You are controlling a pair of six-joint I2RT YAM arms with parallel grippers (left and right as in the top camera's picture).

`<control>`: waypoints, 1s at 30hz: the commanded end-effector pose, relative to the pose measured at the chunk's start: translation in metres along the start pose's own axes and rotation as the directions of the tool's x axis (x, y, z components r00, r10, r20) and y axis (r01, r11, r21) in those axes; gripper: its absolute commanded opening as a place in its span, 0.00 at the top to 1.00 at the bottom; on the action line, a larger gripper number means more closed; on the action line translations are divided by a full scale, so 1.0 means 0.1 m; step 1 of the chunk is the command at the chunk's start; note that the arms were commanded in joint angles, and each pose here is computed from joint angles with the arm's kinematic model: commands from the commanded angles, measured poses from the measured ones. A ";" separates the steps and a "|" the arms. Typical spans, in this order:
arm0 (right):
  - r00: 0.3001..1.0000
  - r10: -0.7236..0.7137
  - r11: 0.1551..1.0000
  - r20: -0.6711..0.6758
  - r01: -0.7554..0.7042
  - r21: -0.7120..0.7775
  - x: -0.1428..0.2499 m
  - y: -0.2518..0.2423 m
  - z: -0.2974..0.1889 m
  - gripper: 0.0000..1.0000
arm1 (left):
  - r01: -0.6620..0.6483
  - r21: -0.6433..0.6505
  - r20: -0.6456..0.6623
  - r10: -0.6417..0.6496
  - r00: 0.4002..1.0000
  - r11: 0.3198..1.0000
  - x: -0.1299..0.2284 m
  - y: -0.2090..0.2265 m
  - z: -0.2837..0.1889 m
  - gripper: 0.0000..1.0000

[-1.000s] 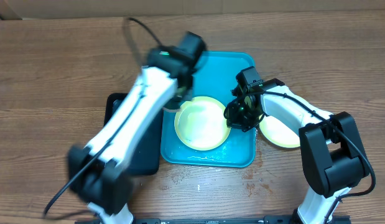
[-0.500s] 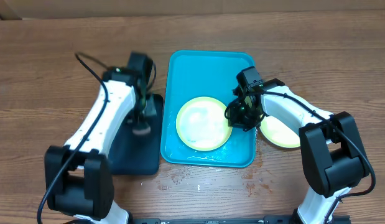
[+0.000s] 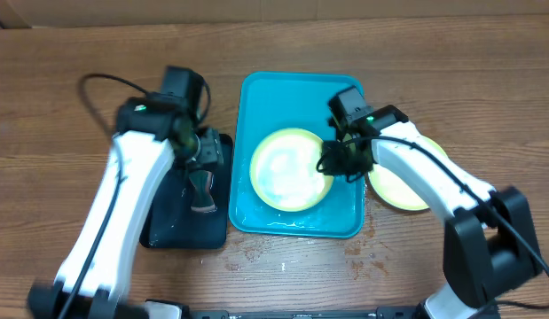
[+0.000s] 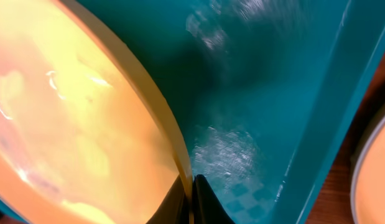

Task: Clean dirty plates on tray and stack at the side
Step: 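Lift the yellow plate off the teal tray with the right gripper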

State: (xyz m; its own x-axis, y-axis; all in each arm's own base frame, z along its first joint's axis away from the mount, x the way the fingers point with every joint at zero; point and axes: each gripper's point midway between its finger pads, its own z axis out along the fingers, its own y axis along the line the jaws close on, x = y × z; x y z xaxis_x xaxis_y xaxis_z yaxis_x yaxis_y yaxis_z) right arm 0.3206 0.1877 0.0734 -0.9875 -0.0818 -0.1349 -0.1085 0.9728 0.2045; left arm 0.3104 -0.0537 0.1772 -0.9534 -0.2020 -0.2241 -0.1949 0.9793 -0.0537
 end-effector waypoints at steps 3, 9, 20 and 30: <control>0.905 -0.299 0.954 0.303 0.285 0.089 -0.23 1.01 -0.68 0.96 | -0.016 0.168 0.391 -0.052 0.919 0.986 -0.15 0.03 -1.56 0.03; 0.771 -0.417 0.907 0.481 0.383 0.174 -0.17 1.70 -0.77 0.96 | -0.055 0.248 0.583 -0.104 0.806 0.967 0.11 0.16 -2.36 0.00; 0.546 -0.480 0.878 0.687 0.304 0.371 0.01 2.19 -1.20 0.96 | -0.069 0.276 0.720 -0.159 0.675 0.959 0.62 0.46 -2.88 0.00; 0.374 -0.565 0.822 0.736 0.179 0.540 0.31 2.30 -1.61 0.96 | -0.066 0.273 0.713 -0.155 0.684 0.960 0.64 0.47 -2.86 0.00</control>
State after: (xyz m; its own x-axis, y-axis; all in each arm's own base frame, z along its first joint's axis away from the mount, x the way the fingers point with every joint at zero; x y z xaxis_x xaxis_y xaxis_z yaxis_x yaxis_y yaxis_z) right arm 0.2435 0.3888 0.2455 -0.2946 -0.4327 -0.8520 -0.3411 0.8805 -0.3292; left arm 0.1735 -0.0220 0.4367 -0.4666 -0.2993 -0.8323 -0.0497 0.9484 -0.3132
